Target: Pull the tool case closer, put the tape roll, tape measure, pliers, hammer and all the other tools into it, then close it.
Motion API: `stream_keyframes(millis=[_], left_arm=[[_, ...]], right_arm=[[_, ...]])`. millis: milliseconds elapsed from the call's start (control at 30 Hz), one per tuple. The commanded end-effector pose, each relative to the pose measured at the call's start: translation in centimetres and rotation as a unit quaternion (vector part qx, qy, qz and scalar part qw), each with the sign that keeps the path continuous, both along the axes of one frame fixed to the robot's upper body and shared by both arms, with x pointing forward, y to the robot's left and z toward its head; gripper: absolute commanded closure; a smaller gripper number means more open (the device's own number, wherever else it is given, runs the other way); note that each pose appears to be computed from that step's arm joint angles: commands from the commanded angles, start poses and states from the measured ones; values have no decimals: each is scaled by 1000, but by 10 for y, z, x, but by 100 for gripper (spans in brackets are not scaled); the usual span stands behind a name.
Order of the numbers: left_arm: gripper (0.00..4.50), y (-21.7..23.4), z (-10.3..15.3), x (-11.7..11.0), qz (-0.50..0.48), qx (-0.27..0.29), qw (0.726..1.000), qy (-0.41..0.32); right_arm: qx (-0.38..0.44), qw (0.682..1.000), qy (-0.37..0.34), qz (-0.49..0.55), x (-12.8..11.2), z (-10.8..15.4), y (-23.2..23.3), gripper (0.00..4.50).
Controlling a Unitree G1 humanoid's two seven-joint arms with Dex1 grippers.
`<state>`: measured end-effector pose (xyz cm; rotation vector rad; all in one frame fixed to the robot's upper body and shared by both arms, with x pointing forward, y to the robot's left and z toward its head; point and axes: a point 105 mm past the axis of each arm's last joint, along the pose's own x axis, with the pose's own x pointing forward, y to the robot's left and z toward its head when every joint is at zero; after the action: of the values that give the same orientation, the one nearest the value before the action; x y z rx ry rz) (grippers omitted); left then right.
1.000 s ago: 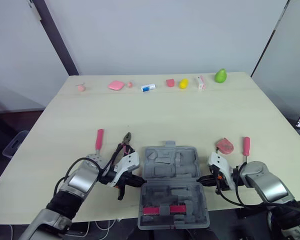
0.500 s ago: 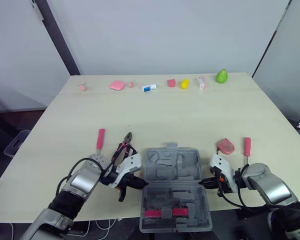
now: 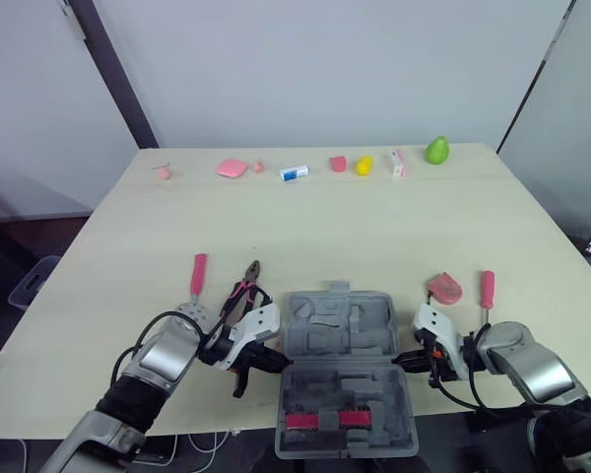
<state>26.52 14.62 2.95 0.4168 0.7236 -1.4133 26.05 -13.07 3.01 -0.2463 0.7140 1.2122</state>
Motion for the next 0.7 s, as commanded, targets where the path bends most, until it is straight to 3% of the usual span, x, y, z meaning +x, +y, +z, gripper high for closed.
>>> stream_keyframes(millis=[33, 700], left_arm=[[449, -19, -14, -17, -44, -5, 999, 29], [449, -19, -14, -18, -41, -6, 999, 30]], right_arm=[[34, 999, -11, 36, -5, 12, 17, 450], [32, 999, -7, 41, -7, 10, 19, 450]])
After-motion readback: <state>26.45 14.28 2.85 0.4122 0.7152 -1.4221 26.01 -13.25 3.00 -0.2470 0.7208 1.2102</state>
